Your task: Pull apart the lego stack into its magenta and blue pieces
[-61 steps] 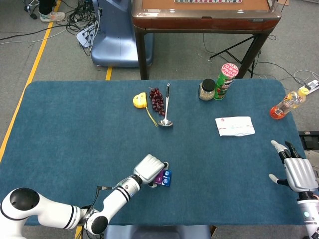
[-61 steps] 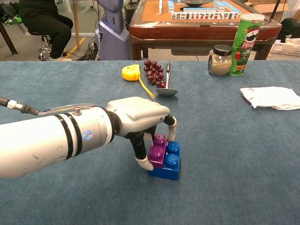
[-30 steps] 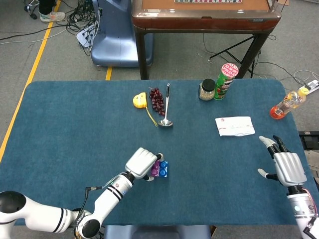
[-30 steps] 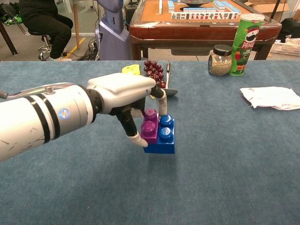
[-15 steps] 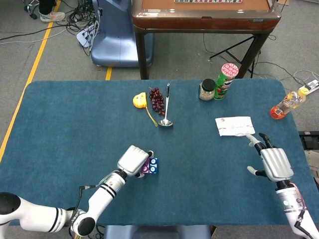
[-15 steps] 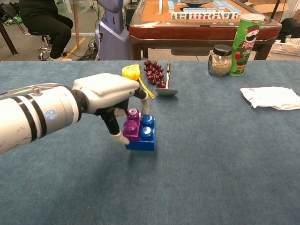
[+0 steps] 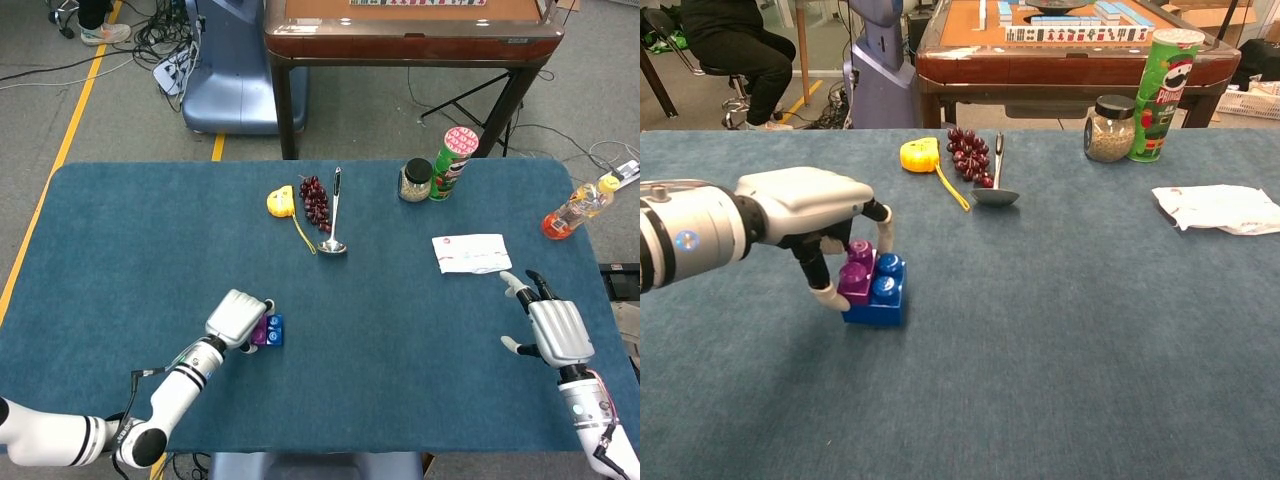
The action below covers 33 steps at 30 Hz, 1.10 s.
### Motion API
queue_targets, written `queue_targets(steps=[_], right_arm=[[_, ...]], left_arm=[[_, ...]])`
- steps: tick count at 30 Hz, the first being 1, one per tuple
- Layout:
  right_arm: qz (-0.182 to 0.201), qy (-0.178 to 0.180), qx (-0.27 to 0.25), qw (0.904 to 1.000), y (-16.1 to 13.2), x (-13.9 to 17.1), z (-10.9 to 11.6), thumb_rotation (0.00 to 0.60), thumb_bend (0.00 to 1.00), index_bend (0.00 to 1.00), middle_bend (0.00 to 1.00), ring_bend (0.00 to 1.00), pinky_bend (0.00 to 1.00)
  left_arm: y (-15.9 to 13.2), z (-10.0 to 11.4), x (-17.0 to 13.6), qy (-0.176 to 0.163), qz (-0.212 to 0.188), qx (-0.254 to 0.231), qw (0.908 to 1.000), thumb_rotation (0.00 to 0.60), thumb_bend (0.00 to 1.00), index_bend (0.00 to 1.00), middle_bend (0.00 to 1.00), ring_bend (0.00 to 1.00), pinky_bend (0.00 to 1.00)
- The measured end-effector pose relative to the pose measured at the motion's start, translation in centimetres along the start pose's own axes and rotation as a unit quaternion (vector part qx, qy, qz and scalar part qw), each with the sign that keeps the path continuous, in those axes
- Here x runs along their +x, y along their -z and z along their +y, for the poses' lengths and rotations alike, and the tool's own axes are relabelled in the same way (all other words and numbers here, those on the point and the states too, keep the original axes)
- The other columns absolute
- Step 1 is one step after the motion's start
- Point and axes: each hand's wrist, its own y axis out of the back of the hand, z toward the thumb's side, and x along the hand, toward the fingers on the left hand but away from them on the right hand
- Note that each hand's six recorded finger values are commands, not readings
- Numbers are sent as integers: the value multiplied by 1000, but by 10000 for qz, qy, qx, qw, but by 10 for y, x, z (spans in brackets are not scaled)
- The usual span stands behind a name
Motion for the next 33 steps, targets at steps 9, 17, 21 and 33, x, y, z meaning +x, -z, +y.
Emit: queue_targets(steps=[9,17,21,33], right_arm=[[-7,-3,1,10000,0,1,0,600,0,142,340,293,493],[-18,-28,-18,10000,1,0,-2,600,0,142,340,293,493],[-28,-38,-41,10000,2,0,-3,600,0,142,340,293,493],[-44,-51,-60,10000,5,1,-5,600,0,142,340,293,493]], left_arm=[[8,-6,0,78,69,-37,9999,600,9,494,1000,953,1000],[10,-7,-1,19,195,50,9998,600,8,254,1000,951,1000],[10,-7,-1,-23,253,45,9997,600,8,203,1000,951,1000],[18,-2,4,-128,440,126,9989,600,8,226,1000,951,1000]])
